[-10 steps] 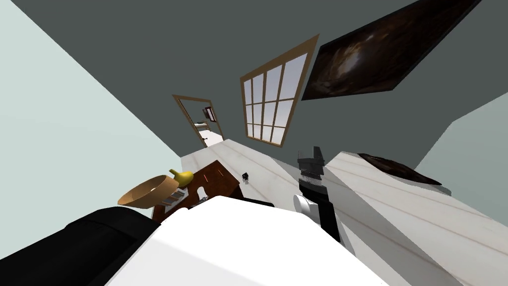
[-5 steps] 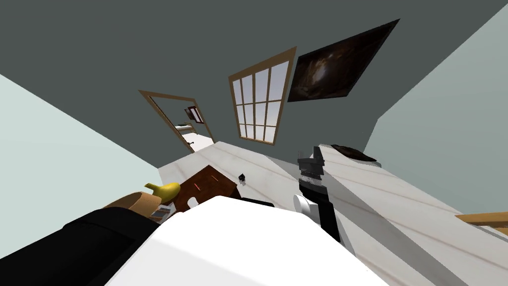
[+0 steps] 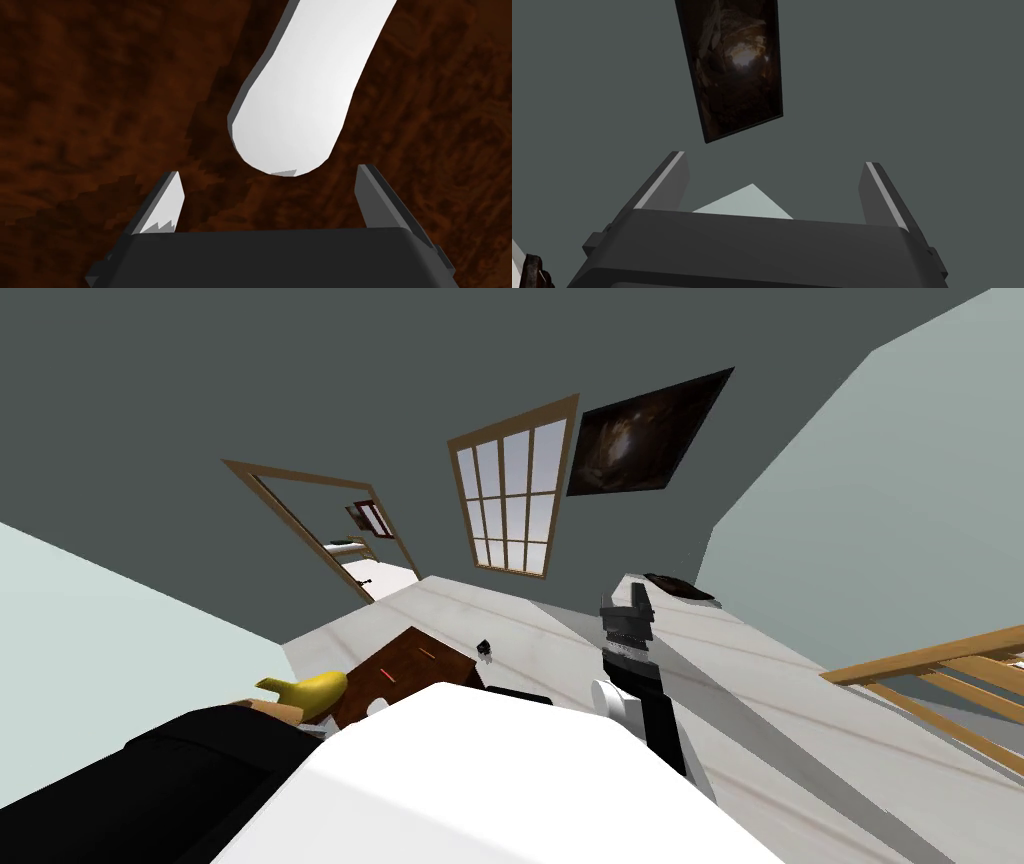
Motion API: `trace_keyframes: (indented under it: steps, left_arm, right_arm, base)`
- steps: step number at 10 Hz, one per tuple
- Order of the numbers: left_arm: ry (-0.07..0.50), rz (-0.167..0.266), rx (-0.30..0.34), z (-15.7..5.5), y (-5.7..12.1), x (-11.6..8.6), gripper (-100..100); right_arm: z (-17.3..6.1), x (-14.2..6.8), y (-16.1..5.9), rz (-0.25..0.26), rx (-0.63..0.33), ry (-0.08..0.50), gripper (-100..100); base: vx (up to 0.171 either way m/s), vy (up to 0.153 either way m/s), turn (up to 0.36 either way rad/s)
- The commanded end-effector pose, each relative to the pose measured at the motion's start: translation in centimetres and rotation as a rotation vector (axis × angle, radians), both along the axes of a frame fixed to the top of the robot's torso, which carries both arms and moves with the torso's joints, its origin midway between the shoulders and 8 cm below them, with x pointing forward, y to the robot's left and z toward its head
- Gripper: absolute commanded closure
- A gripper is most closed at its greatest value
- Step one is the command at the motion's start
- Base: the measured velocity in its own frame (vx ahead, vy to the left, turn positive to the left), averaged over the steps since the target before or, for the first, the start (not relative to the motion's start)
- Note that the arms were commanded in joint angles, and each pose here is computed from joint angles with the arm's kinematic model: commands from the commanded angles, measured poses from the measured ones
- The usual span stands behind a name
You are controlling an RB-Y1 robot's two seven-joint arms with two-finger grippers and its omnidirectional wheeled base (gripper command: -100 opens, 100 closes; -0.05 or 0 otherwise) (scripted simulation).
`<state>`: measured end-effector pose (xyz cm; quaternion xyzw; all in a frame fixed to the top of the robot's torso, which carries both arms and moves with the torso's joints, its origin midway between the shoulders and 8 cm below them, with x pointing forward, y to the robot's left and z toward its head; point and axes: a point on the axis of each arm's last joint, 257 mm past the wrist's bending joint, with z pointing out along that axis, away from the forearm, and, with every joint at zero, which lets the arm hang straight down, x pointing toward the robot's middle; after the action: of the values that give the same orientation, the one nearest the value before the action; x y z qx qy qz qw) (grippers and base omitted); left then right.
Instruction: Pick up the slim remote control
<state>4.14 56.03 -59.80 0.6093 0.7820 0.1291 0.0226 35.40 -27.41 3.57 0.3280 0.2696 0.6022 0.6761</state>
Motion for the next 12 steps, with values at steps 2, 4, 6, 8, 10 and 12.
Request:
trace_keyframes:
  steps: [2, 4, 6, 8, 10, 12]
  left_arm:
    - [0.066, -0.071, 0.042, 0.3, 1.5, -2.0, -100]
    - [0.102, -0.109, 0.064, 0.3, 2.3, -3.0, -100]
    - [0.160, -0.170, 0.094, 0.4, 3.3, -4.5, -100]
    - [0.215, -0.225, 0.111, 0.3, 3.8, -6.0, -100]
    - [0.204, -0.214, 0.109, 0.3, 3.7, -5.6, 0]
    - [0.203, -0.211, 0.110, -0.6, 2.5, -6.1, -100]
  right_arm:
    - [0.0, 0.0, 0.0, 0.000, 0.000, 0.000, 0]
    - [0.0, 0.0, 0.0, 0.000, 0.000, 0.000, 0]
    - [0.0, 0.0, 0.0, 0.000, 0.000, 0.000, 0]
    - [0.0, 0.0, 0.0, 0.000, 0.000, 0.000, 0]
    - [0.0, 0.0, 0.0, 0.000, 0.000, 0.000, 0]
    - [0.0, 0.0, 0.0, 0.000, 0.000, 0.000, 0]
  base:
    - [-0.035, 0.054, -0.285]
    - [-0.014, 0.021, -0.079]
    - [-0.044, 0.047, -0.329]
    - [-0.048, 0.073, -0.257]
    - [-0.012, 0.018, -0.007]
    - [0.015, 0.063, -0.021]
